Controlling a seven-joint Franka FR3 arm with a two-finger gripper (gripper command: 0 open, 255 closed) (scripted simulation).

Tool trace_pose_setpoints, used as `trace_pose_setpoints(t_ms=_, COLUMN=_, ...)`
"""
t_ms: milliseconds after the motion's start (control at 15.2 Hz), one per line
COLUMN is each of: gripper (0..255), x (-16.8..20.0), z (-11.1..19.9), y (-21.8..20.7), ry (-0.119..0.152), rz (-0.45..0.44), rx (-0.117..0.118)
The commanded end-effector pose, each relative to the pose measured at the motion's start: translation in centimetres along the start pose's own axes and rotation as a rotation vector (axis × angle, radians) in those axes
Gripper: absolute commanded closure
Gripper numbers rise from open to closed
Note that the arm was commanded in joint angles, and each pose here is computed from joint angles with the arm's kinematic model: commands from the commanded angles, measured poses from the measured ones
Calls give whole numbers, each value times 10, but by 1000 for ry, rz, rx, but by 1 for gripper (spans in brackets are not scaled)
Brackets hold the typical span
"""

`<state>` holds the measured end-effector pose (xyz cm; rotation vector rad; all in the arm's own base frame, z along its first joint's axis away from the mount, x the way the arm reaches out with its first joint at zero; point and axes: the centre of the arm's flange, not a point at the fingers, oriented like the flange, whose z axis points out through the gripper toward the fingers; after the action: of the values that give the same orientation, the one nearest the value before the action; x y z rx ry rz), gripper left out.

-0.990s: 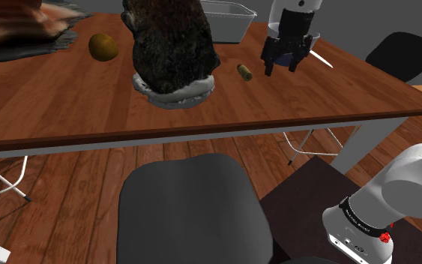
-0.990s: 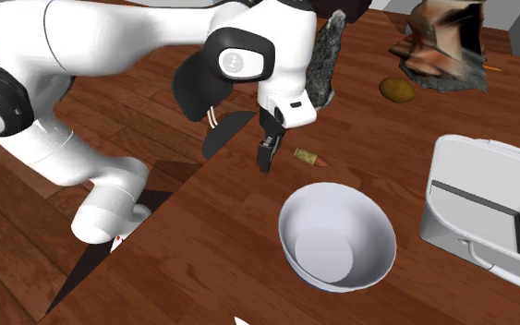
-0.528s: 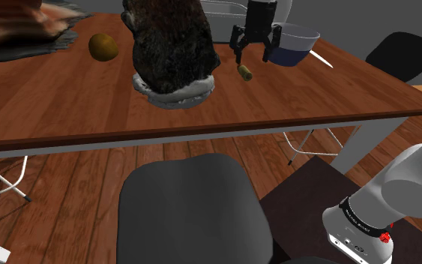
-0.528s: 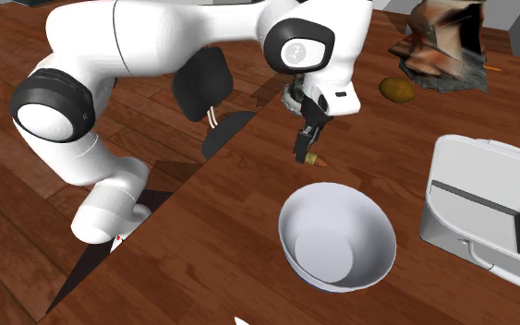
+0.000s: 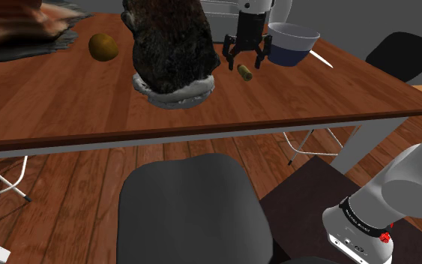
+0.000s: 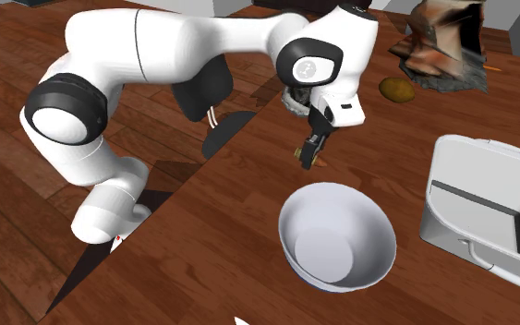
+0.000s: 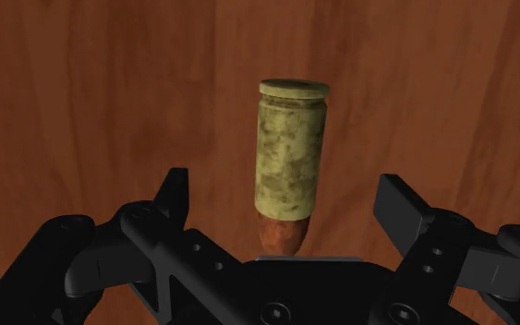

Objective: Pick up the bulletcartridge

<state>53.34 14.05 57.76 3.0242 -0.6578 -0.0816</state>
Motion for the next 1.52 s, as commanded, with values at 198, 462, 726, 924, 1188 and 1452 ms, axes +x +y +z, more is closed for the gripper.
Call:
trace_pose_setpoints(t_ms=198, gripper=255, x=-1, z=9, y=-2, ry=0, rz=0, rx=0)
trace_pose_setpoints(t_ms=462, gripper=255, x=-1, z=9, y=-2, ry=1, rz=0, rx=0)
trace_pose_setpoints(t_ms=726, gripper=255, x=0, z=8, y=-1, ry=0, rz=0, rx=0)
trace_pose_setpoints(t_ms=924, gripper=255, x=-1, z=-8, y=0, ry=0, rz=0, rx=0)
trace_pose_setpoints(t_ms=1188, gripper=255, x=-2, z=-29, y=1, ry=0, rz=0, rx=0)
trace_pose_setpoints(t_ms=1452, gripper=255, x=-3, z=-50, y=2, ry=0, rz=0, rx=0)
